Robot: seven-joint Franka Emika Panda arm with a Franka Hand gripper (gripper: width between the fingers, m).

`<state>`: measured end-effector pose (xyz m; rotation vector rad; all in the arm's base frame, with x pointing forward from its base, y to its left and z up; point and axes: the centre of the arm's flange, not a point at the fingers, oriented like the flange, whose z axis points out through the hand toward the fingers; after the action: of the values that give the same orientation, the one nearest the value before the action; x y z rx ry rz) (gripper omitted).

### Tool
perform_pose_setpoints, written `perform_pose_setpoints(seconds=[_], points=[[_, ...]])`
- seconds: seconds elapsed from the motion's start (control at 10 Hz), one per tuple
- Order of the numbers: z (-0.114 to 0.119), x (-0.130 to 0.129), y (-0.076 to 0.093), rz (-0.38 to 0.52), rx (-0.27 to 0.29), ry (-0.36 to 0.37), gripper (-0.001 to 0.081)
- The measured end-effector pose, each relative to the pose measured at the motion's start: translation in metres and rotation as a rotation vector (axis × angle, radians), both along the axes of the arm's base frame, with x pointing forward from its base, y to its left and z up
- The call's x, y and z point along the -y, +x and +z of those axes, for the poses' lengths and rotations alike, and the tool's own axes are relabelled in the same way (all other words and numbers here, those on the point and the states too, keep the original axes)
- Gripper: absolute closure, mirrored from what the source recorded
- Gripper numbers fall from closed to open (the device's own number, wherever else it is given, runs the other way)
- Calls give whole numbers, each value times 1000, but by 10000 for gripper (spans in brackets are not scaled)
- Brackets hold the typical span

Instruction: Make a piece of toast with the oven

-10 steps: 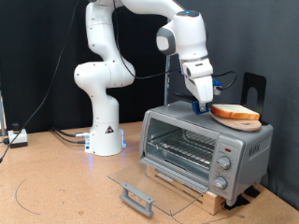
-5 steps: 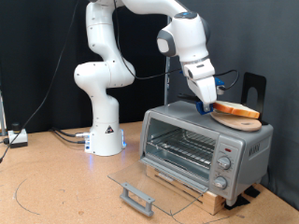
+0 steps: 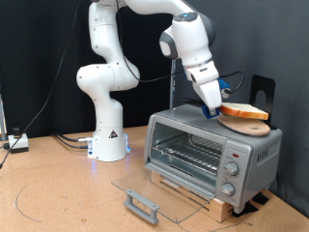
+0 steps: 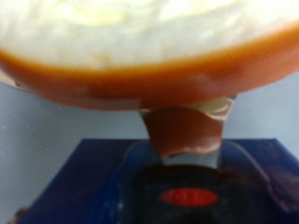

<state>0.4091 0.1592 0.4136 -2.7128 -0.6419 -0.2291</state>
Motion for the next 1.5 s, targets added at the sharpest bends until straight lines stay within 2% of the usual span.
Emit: perform_pose_setpoints(seconds=[0.3, 0.4, 0.7, 1.0, 1.3, 1.5], points=[[17, 33, 0, -10, 3, 70, 415], [20, 39, -4, -8, 9, 75, 415], [18, 50, -2, -25, 2, 82, 415], [18, 101, 3, -63, 1, 112, 415], [17, 151, 1, -91, -9, 97, 415], [17, 184, -4, -79, -34, 79, 415]])
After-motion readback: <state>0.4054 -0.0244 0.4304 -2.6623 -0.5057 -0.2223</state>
